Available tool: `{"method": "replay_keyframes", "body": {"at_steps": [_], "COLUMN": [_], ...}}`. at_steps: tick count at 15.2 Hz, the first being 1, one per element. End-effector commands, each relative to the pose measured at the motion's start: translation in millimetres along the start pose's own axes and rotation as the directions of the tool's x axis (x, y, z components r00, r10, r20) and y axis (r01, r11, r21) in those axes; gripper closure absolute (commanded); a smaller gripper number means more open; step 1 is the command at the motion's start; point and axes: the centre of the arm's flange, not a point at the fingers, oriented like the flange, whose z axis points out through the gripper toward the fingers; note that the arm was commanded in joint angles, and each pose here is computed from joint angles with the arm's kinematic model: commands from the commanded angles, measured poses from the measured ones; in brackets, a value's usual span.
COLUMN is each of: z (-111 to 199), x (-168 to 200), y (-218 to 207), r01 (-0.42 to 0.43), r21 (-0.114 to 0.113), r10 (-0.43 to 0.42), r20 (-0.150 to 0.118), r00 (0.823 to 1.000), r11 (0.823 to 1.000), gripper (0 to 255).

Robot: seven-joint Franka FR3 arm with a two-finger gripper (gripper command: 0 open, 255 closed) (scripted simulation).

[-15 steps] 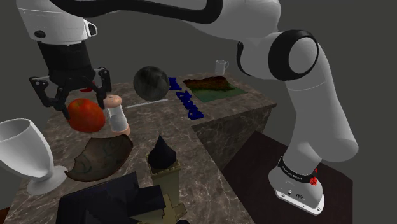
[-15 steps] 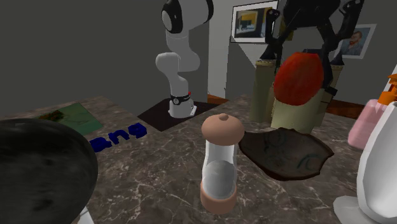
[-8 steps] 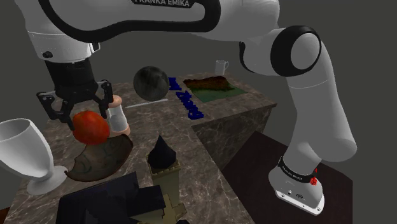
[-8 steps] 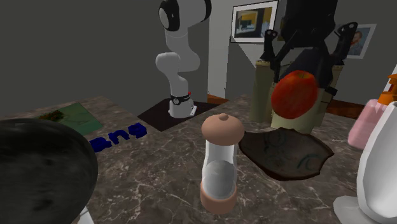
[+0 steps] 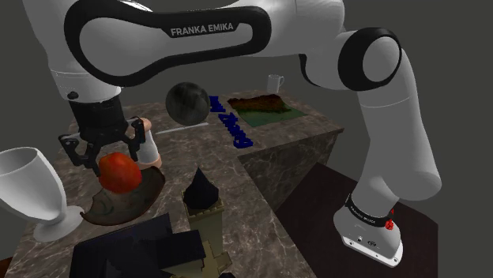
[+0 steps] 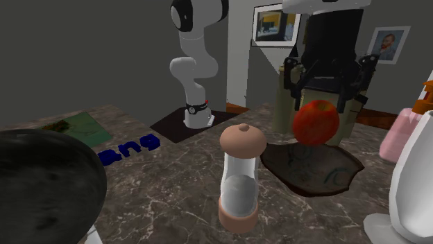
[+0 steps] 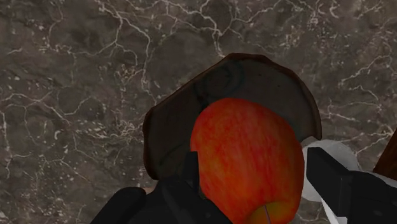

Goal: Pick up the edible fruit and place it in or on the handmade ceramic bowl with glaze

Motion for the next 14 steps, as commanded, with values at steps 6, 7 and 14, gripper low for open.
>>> {"method": "replay_keyframes", "body": {"at_steps": [6,7,14], "z": [23,23,23], "x": [0,0,0], "y": [1,1,1], "r01": [0.0,0.0,0.0], "r21": [0.001,0.001,0.001], "r10": [0.0,0.0,0.0], "r20": [0.0,0.0,0.0], "r00": [1.0,1.0,1.0], "r11": [1.0,1.0,1.0], "gripper": [255,255,0]}}
